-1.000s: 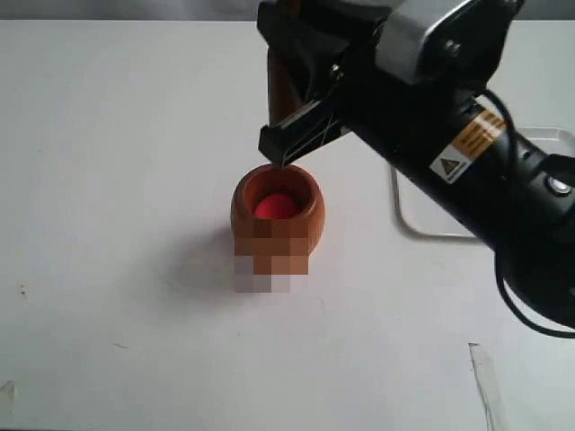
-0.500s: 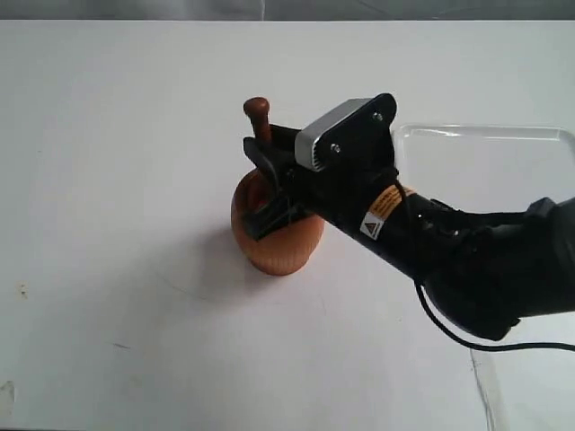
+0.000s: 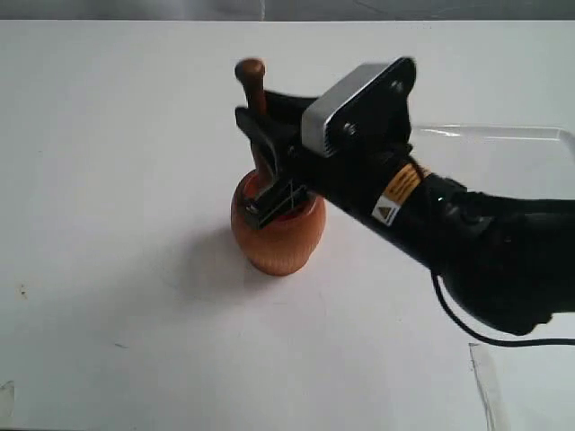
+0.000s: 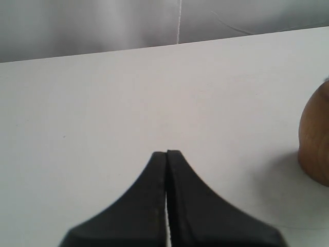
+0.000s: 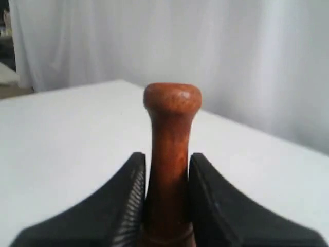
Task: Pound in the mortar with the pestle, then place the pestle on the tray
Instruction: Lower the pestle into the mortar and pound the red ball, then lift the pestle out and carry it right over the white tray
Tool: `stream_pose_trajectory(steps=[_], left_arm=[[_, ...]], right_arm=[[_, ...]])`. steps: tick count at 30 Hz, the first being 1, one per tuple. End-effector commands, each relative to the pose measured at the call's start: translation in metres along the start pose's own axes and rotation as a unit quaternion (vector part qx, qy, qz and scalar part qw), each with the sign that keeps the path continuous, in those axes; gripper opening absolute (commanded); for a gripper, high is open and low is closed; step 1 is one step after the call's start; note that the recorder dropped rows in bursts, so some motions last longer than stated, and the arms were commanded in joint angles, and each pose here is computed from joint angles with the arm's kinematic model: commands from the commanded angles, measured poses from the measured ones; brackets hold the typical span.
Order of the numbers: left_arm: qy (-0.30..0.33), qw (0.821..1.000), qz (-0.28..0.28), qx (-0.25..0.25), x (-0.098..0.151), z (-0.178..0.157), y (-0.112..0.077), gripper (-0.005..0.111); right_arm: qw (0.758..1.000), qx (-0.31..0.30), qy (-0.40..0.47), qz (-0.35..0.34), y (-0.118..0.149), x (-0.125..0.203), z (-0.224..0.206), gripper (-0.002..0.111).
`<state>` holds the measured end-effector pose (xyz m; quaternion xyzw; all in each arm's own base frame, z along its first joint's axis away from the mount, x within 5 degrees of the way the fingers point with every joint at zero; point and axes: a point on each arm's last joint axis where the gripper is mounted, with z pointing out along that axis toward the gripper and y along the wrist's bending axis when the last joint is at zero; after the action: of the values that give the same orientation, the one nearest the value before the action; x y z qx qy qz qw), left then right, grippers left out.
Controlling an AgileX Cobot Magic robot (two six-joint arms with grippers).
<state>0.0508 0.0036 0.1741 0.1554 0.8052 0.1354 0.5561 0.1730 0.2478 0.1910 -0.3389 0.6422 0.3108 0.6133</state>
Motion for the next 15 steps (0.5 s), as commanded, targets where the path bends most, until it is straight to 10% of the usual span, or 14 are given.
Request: stream_pose_trajectory(steps=[1,10,15], left_arm=[[-0.004,1.000,-0.006,0.004,0.000,0.000,-0.001,0.000],[-0.004,1.000,-0.006,0.004,0.000,0.000,-0.001,0.000],[-0.004,1.000,-0.006,0.004,0.000,0.000,-0.001,0.000]], right_arm=[[0.997,0.007,0.067,0.037,0.000,0.041,0.008,0.000],[0.991,0.037,-0.126,0.000,-0.007,-0.053,-0.019,0.000],[0.984,0.139,-0.076,-0.077,-0.025,-0.093,-0.058,0.000]])
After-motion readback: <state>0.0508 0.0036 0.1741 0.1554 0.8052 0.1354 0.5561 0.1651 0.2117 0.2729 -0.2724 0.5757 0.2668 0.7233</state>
